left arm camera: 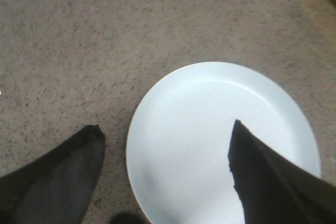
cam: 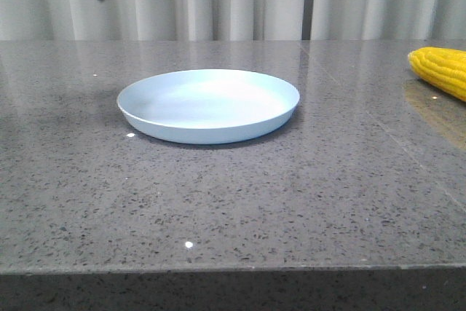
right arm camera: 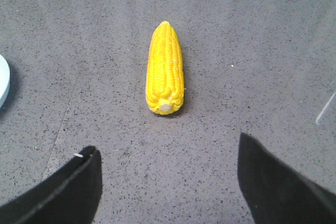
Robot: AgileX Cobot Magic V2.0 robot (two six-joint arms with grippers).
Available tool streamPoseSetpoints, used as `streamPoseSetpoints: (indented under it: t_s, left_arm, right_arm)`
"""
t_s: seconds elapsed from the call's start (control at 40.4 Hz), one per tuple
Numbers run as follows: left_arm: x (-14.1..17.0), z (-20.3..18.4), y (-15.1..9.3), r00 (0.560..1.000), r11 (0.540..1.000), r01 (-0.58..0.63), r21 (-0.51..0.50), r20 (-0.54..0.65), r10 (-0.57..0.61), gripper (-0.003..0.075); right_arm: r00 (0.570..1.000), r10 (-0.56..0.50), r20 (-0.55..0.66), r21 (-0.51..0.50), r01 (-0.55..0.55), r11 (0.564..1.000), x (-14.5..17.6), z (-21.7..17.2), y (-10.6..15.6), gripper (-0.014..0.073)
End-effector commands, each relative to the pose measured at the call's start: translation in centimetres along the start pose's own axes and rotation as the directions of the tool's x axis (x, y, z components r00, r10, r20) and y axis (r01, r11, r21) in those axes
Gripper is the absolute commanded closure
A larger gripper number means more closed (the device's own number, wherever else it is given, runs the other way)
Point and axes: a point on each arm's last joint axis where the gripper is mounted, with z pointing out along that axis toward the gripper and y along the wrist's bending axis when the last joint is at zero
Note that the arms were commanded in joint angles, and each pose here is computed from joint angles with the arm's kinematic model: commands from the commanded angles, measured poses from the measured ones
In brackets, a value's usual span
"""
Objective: Place corn on plate with both arms
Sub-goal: 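Push the pale blue plate toward the table center with the left gripper, then lower the open right gripper over the yellow corn cob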
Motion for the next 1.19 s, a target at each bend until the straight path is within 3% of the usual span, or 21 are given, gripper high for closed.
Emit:
streamPoseSetpoints:
  t_s: [0.0, 0.124, 0.297, 0.619, 0.767, 0.916, 1.163]
  left_arm:
    - [-1.2, -4.9, -2.7, 0.985, 0.995, -0.096, 0.007, 0.145, 0.094, 0.0226]
    - [0.6, -8.2, -5.4, 0.96, 0.976, -0.219, 0.021, 0.184, 0.211, 0.0226]
    - [3.8, -11.2, -7.2, 0.936, 0.955, -0.29, 0.064, 0.225, 0.269, 0.0226]
    - [9.0, -14.7, -7.2, 0.92, 0.948, -0.31, 0.074, 0.275, 0.279, 0.0226]
    - [9.9, -15.5, -7.1, 0.913, 0.948, -0.312, 0.069, 0.298, 0.279, 0.0226]
    - [9.9, -15.5, -7.1, 0.913, 0.947, -0.312, 0.07, 0.297, 0.279, 0.0226]
    - [9.9, -15.5, -7.1, 0.913, 0.948, -0.312, 0.07, 0.296, 0.279, 0.0226]
  right_arm:
    - [0.996, -0.01, 0.089, 0.003, 0.01, 1.0, -1.6, -0.3, 0.0, 0.0034]
    - [0.996, -0.01, 0.089, 0.003, 0.01, 1.0, -1.6, -0.3, 0.0, 0.0034]
    - [0.996, -0.01, 0.089, 0.003, 0.01, 1.0, -1.6, -0.3, 0.0, 0.0034]
    - [0.995, -0.01, 0.099, 0.003, 0.01, 1.0, -1.7, -0.2, 0.0, 0.0032]
    - [1.0, -0.01, 0.018, 0.005, 0.009, 1.0, -1.9, 0.8, 0.0, 0.0025]
    - [0.995, -0.006, -0.097, 0.007, 0.007, 1.0, -3.1, 2.4, 0.1, -0.0063]
    - [0.973, 0.0, -0.23, 0.009, 0.002, 1.0, -6.5, 6.9, 0.2, -0.0059]
